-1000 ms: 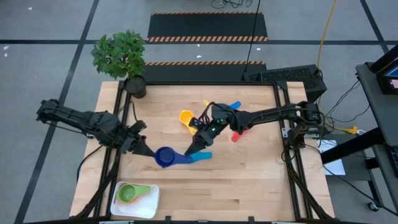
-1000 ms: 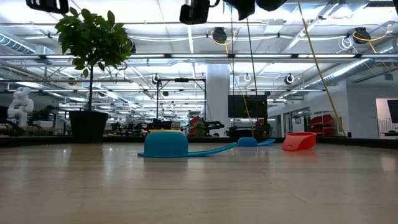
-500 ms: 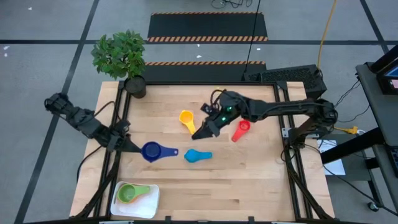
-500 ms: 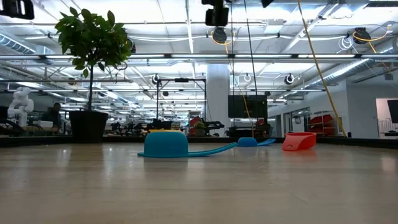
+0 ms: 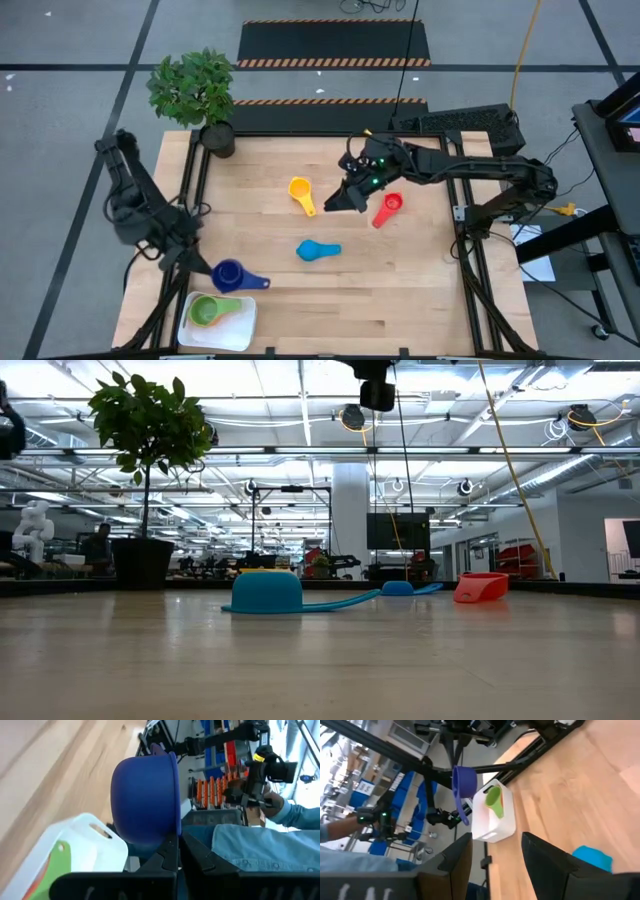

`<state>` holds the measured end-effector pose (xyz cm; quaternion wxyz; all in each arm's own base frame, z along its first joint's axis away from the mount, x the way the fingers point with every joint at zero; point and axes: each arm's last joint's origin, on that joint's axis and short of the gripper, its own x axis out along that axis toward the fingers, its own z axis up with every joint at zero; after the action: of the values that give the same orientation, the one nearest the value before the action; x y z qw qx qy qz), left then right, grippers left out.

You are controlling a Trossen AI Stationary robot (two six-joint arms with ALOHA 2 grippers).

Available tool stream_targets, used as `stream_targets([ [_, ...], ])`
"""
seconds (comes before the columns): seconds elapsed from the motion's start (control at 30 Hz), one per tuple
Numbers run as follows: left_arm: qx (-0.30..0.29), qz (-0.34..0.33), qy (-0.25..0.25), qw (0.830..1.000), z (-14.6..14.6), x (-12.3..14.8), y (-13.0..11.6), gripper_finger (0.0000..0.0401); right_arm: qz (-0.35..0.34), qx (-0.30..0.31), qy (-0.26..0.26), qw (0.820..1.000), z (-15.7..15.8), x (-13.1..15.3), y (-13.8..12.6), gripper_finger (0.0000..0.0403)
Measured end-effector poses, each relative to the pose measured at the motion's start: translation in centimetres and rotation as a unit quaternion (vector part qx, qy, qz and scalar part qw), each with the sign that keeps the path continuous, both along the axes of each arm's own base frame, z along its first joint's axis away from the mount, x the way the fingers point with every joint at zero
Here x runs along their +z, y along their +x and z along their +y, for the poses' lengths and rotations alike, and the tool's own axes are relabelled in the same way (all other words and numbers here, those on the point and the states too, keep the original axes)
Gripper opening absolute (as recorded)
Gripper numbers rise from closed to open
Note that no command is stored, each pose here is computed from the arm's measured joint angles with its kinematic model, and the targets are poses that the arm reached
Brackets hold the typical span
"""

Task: Nest measuring cups in basket
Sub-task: Stack the dark blue measuring cup on top of the green measuring cup in the white bin

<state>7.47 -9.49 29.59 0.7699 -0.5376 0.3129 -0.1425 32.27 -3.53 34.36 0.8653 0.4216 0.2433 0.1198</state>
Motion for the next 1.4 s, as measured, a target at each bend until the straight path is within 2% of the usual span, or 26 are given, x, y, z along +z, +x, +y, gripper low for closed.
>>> stream_targets([
  [0.3, 0.026, 0.061, -0.033, 0.997, -3.9, -1.3, -1.4, 0.0004, 0.008, 0.018, -0.036, 0.999, 0.0, -0.5, -0.2, 0.0164],
  [0.4, 0.027, 0.085, -0.044, 0.995, -5.5, -2.1, -2.4, 0.0008, 0.016, 0.023, -0.051, 0.998, -0.2, -0.8, -0.4, 0.0164],
  [0.57, 0.061, 0.110, -0.065, 0.990, -7.7, -3.5, -4.1, 0.0004, 0.021, 0.020, -0.068, 0.997, -1.1, -1.0, -0.6, 0.0164],
  [0.67, 0.083, 0.107, -0.076, 0.988, -8.6, -4.3, -5.2, 0.0007, 0.009, 0.033, -0.066, 0.997, -1.6, -0.9, -0.7, 0.0164],
  [0.77, 0.063, 0.109, -0.066, 0.990, -9.3, -4.9, -6.2, 0.0004, -0.017, 0.052, -0.055, 0.997, -1.9, -0.5, -0.7, 0.0164],
  [0.93, 0.029, 0.114, -0.047, 0.992, -9.7, -5.3, -7.3, 0.0008, -0.028, 0.052, -0.044, 0.997, -2.1, -0.2, -0.6, 0.0156],
  [1.07, 0.025, 0.113, -0.027, 0.993, -9.2, -6.4, -7.5, 0.0004, -0.052, 0.046, -0.030, 0.997, -1.8, 0.5, -0.3, 0.0143],
  [1.27, 0.015, 0.115, -0.024, 0.993, -8.0, -8.9, -7.6, 0.0009, -0.126, 0.023, -0.008, 0.992, 0.5, 2.3, 0.6, 0.0120],
  [1.4, -0.004, 0.114, -0.024, 0.993, -7.2, -10.0, -8.1, 0.0004, -0.140, -0.007, 0.008, 0.990, 2.6, 2.8, 1.0, 0.0110],
])
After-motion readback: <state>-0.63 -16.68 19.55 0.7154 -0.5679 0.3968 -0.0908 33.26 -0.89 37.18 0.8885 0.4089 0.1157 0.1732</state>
